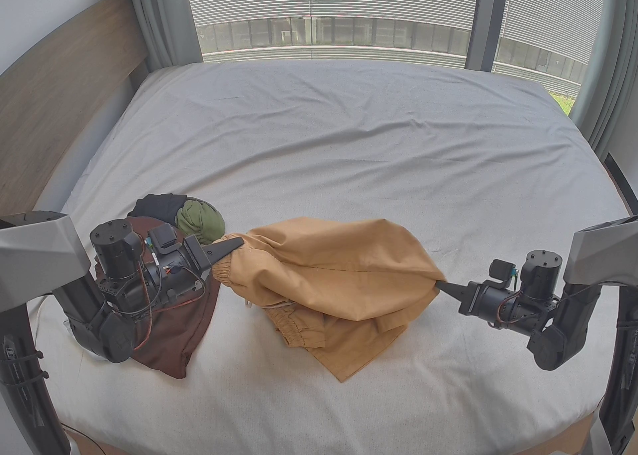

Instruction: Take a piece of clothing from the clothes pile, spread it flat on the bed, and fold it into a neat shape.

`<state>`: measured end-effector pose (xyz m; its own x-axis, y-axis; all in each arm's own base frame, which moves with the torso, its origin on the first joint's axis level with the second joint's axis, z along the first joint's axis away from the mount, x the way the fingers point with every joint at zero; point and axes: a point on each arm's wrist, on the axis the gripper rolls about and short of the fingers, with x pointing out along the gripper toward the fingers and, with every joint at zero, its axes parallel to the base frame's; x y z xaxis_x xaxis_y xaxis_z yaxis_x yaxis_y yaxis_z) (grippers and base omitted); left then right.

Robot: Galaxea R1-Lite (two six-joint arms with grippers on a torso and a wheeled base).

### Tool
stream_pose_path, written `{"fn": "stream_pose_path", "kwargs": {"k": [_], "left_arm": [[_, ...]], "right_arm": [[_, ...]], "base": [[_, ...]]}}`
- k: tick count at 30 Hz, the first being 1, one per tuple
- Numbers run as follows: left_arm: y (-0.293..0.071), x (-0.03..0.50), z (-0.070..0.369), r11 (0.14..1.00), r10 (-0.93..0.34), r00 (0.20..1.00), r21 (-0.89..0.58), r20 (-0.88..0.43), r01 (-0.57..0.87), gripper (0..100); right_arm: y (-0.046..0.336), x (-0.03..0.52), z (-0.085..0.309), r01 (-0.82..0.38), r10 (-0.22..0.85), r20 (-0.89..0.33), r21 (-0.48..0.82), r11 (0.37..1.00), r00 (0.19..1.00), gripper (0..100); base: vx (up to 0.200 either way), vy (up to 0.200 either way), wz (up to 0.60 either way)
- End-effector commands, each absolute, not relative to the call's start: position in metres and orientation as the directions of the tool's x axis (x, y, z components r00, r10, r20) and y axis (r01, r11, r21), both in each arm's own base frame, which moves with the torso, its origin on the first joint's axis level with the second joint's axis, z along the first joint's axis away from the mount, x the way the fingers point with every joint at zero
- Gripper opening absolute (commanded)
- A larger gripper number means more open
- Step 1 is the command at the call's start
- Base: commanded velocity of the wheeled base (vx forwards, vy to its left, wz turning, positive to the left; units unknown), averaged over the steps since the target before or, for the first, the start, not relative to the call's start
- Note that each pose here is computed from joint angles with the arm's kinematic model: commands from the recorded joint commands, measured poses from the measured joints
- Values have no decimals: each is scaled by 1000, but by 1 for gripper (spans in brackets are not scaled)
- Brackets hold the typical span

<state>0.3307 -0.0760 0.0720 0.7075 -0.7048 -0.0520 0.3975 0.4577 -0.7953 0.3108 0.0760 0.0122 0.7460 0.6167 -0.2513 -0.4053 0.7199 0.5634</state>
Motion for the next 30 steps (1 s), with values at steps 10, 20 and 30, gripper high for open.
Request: {"fn": "stream_pose_path", "kwargs": {"k": [10, 20, 30], "left_arm": [[-80, 334, 43, 475, -705, 698, -814, -125, 334, 0], [-78, 334, 43, 478, -702, 702, -811, -122, 337, 0], [-67, 343, 52, 484, -675, 735, -792, -68, 371, 0]], "right_arm": [[75, 299, 50, -482, 625, -165, 500, 720, 763, 0], [113, 293, 15, -509, 709, -256, 542, 668, 657, 0], [137, 279, -28, -501, 749, -374, 570, 651, 547, 0]], "base": [[0, 0, 0], [0, 0, 0], [0, 0, 0]]}}
